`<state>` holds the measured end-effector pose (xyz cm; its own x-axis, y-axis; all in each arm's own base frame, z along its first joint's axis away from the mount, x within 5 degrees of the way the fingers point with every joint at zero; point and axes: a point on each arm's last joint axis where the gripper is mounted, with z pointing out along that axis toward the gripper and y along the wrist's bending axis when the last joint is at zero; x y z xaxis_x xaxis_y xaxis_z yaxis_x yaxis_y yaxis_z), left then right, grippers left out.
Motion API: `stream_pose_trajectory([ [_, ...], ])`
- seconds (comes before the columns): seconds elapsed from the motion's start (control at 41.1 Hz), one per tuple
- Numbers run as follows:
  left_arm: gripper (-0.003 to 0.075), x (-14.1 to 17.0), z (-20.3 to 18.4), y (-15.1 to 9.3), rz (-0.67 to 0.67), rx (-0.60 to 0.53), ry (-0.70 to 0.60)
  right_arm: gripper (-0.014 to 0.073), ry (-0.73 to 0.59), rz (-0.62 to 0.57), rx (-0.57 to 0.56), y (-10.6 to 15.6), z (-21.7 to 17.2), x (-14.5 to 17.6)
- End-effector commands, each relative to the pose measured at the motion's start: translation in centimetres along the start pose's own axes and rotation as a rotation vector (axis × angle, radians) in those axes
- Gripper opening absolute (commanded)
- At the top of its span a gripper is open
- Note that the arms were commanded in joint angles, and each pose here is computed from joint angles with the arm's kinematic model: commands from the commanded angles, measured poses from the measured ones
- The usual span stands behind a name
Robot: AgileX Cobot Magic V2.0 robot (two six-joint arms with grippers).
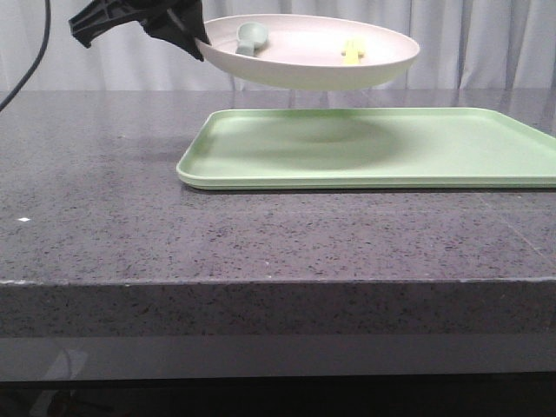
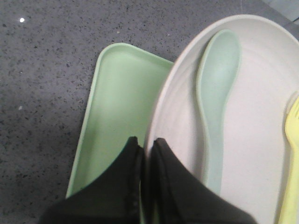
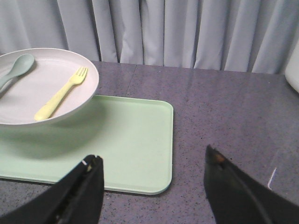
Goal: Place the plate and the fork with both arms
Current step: 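Lift the plate with the left gripper and carry it over the tray, then lower the plate onto the tray and open the left gripper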
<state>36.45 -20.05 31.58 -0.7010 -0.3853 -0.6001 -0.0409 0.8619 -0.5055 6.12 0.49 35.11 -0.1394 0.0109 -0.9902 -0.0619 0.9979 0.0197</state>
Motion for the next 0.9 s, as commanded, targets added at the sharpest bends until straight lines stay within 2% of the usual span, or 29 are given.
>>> stream_pose_trajectory([
  [0.0, -0.002, -1.1, -2.3, -2.6, -0.017, 0.125, -0.099, 0.0488, -0.086, -0.001, 0.008, 0.0, -0.1, -1.5],
  [0.17, -0.002, 1.3, 0.2, -3.5, 0.0, 0.123, -0.037, 0.0488, -0.086, -0.001, 0.008, 0.0, -0.1, -1.5],
  [0.34, -0.002, 2.7, 2.2, -3.9, -0.056, 0.136, -0.02, 0.0488, -0.086, -0.001, 0.008, 0.0, -0.1, -1.5],
  [0.462, -0.002, 3.2, 3.4, -3.6, -0.115, 0.128, -0.011, 0.0488, -0.086, -0.001, 0.008, 0.0, -0.1, -1.5],
  [0.754, -0.0016, 3.3, 3.8, -3.7, -0.11, 0.142, -0.018, 0.0488, -0.086, -0.001, 0.008, 0.0, -0.1, -1.5],
  [0.875, 0.004, 3.3, 3.8, -3.7, -0.11, 0.145, -0.019, 0.0488, -0.086, -0.001, 0.008, 0.0, -0.1, -1.5],
])
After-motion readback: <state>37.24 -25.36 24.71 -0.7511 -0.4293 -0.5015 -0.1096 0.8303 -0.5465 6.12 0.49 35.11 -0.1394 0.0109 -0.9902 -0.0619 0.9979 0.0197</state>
